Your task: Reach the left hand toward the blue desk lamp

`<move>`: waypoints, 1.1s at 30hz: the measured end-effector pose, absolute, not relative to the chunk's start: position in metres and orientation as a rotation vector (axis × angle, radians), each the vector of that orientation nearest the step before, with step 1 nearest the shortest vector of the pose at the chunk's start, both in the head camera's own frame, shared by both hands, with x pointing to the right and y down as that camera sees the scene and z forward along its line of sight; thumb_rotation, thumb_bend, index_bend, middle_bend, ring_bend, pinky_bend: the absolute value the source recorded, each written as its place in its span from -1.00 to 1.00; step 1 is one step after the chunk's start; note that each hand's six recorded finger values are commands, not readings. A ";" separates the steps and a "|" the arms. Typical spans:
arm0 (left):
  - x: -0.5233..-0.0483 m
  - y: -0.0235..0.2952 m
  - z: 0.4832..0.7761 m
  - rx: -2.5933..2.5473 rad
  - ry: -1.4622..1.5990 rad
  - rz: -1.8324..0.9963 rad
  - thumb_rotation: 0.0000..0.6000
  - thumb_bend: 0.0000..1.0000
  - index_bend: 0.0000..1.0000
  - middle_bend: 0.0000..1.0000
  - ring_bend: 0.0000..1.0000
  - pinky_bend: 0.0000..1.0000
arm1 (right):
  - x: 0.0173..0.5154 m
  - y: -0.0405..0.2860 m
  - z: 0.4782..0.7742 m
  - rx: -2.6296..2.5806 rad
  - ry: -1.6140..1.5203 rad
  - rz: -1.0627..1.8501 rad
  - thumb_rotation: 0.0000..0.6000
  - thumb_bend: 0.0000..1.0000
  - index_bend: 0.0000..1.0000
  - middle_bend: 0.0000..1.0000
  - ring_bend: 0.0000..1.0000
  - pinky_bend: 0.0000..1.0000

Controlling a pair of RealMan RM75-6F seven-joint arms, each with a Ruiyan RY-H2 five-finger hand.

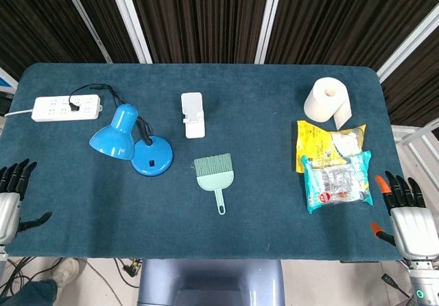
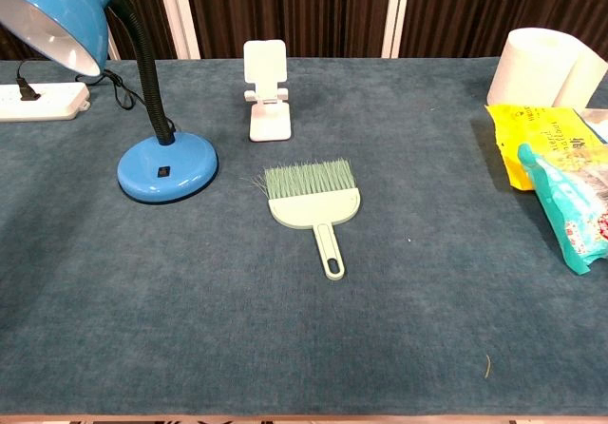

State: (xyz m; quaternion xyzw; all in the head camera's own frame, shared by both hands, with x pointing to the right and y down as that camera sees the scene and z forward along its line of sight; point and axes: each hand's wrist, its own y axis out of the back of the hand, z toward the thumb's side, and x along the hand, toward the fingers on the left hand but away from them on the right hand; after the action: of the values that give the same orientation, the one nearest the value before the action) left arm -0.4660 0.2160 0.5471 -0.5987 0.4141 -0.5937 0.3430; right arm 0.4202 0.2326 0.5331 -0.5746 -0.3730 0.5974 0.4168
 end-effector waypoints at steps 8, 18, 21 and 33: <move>-0.467 0.218 0.547 -1.545 1.056 -1.564 1.00 -0.82 -1.00 -1.00 -1.00 -1.00 | 0.419 0.233 0.534 -1.442 -0.943 1.497 1.00 -0.50 -0.95 -0.98 -0.91 -1.00; -0.462 0.218 0.548 -1.561 1.030 -1.539 1.00 -0.80 -1.00 -1.00 -1.00 -1.00 | 0.421 0.235 0.533 -1.434 -0.950 1.504 1.00 -0.50 -0.95 -0.98 -0.91 -1.00; -0.461 0.218 0.551 -1.567 1.016 -1.535 1.00 -0.78 -1.00 -0.99 -1.00 -1.00 | 0.422 0.234 0.532 -1.432 -0.952 1.507 1.00 -0.50 -0.95 -0.98 -0.91 -1.00; -0.456 0.213 0.570 -1.618 0.977 -1.515 1.00 -0.50 -0.97 -0.36 -0.67 -0.59 | 0.423 0.233 0.536 -1.426 -0.953 1.521 1.00 -0.50 -0.95 -0.98 -0.91 -1.00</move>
State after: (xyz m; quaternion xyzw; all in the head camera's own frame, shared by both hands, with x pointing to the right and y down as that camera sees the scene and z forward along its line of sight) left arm -0.4562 0.2130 0.5699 -0.6251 0.3776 -0.5856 0.3518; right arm 0.4231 0.2328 0.5357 -0.5668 -0.3789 0.6047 0.4117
